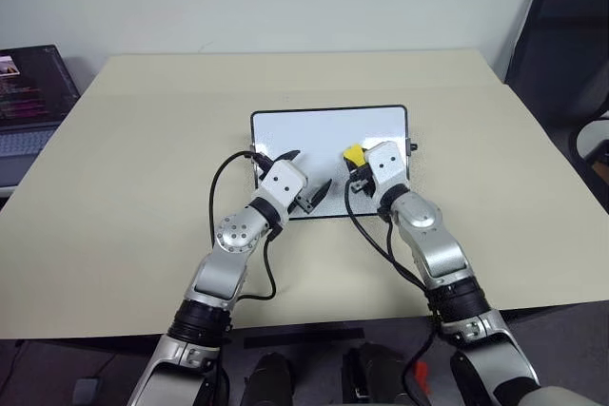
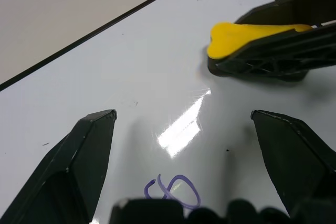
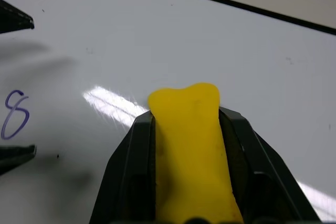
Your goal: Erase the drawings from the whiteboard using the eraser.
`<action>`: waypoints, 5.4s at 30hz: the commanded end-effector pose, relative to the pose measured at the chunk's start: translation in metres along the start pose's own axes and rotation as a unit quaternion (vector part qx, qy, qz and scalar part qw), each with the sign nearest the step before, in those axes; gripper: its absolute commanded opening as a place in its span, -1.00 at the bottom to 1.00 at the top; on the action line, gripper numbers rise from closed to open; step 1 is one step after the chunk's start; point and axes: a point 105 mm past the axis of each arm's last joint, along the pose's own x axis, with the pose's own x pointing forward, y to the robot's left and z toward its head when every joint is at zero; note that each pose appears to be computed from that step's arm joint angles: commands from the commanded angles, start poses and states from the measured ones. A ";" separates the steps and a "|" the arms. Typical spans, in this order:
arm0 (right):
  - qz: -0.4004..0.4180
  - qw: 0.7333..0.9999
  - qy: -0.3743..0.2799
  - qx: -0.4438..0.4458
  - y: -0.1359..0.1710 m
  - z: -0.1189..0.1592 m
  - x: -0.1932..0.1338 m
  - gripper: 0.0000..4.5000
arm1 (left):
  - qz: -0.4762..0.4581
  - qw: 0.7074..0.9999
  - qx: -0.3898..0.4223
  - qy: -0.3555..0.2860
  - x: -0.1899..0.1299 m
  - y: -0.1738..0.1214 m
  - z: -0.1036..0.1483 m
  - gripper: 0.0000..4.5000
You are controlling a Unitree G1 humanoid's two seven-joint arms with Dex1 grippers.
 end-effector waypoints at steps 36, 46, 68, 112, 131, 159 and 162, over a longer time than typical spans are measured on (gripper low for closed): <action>-0.009 1.000 -0.027 -0.011 -0.009 0.005 -0.010 -0.43 | 0.028 1.000 -0.007 0.003 -0.019 -0.003 0.008 1.00; -0.020 0.999 -0.040 -0.011 -0.024 0.013 -0.024 -0.43 | 0.099 0.991 0.013 0.086 -0.044 0.000 -0.015 1.00; 0.130 0.983 -0.114 -0.054 0.033 0.036 -0.016 -0.43 | 0.104 0.987 -0.021 0.120 -0.065 -0.014 -0.026 1.00; 0.121 0.988 0.021 -0.089 0.049 -0.022 0.004 -0.43 | 0.131 0.985 -0.012 0.113 -0.061 -0.002 -0.022 1.00; 0.128 0.989 -0.052 -0.060 0.057 0.010 0.003 -0.43 | 0.122 0.987 -0.014 0.106 -0.055 -0.002 -0.020 1.00; 0.153 0.971 0.000 -0.181 0.063 -0.016 0.014 -0.43 | 0.141 0.984 -0.014 0.111 -0.062 0.001 -0.019 1.00; 0.146 0.972 0.012 -0.183 0.052 -0.021 0.009 -0.43 | 0.136 0.985 -0.015 0.109 -0.060 -0.001 -0.018 1.00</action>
